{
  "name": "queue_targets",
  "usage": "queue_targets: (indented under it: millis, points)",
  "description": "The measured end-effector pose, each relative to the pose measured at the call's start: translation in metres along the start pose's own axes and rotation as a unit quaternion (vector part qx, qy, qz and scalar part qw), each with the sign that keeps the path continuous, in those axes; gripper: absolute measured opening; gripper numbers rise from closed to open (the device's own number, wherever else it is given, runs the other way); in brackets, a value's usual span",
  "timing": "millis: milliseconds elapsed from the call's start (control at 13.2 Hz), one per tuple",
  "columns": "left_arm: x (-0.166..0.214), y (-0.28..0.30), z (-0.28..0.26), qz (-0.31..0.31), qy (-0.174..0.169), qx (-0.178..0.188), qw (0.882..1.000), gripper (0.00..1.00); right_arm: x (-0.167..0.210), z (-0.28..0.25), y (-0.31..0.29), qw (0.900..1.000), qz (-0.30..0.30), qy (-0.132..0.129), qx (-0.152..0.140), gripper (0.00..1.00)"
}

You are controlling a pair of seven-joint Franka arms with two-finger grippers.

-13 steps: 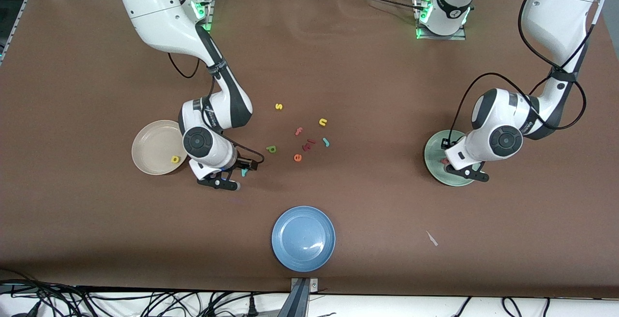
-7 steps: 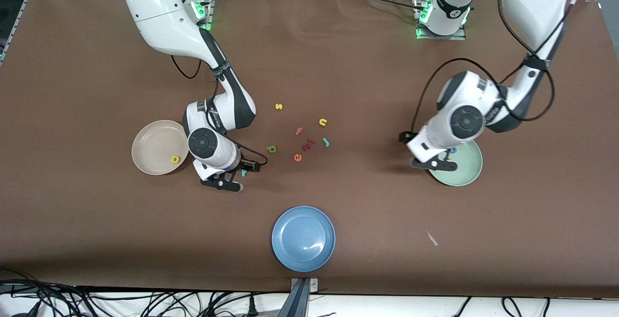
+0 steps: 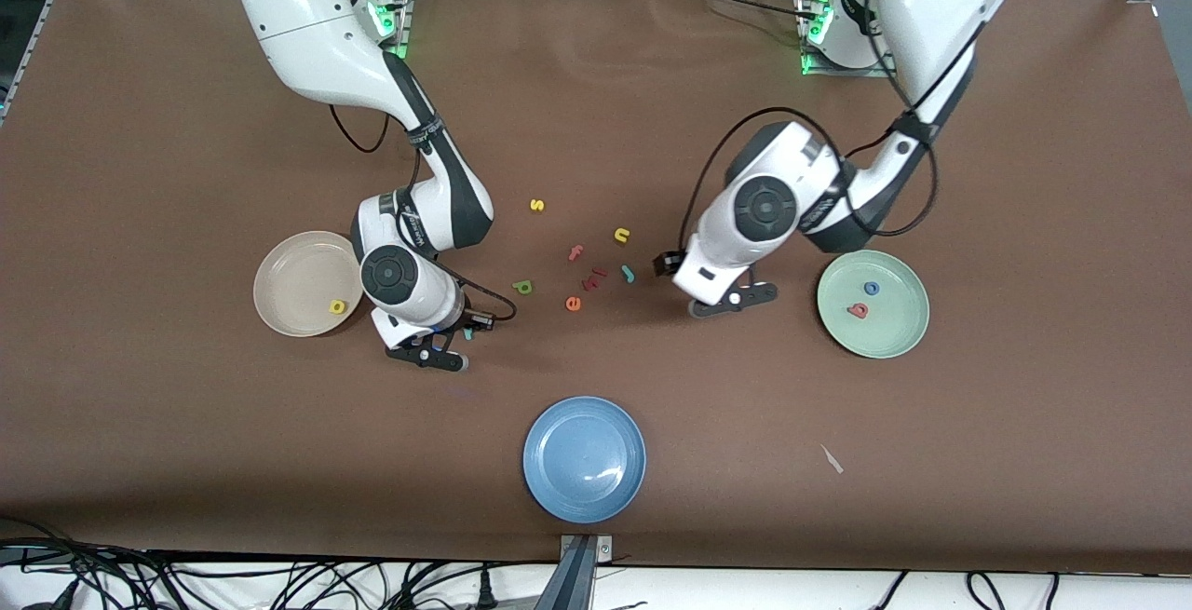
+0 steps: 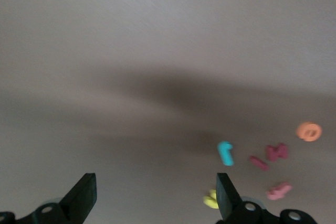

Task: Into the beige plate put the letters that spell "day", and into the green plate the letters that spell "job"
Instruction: 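Open the right gripper over the white plate while the left gripper grasps cyan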

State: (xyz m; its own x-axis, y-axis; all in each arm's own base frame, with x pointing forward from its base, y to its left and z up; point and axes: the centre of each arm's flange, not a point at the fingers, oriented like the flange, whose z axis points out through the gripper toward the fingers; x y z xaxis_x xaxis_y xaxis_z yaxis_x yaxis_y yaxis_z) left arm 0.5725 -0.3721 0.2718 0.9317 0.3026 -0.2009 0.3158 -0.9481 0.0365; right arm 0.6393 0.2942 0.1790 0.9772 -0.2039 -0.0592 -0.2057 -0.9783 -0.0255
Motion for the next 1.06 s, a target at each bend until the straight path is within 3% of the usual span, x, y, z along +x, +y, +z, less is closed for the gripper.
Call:
queue_targets:
  millis: [380,684,1064]
  points:
    - [-0.027,0.052,0.074,-0.057,0.026,0.008,0.998,0.95,0.002,-0.005,-0.003,1.000,-0.001,-0.001,0.000,0.26]
    - [-0.017,0.053,0.084,-0.065,0.036,-0.013,0.997,0.51,0.012,-0.020,0.021,0.998,-0.051,-0.015,-0.020,0.26]
    - [-0.018,0.054,0.095,-0.065,0.032,-0.012,0.997,0.49,0.015,-0.067,0.104,0.992,-0.119,-0.021,-0.033,0.26]
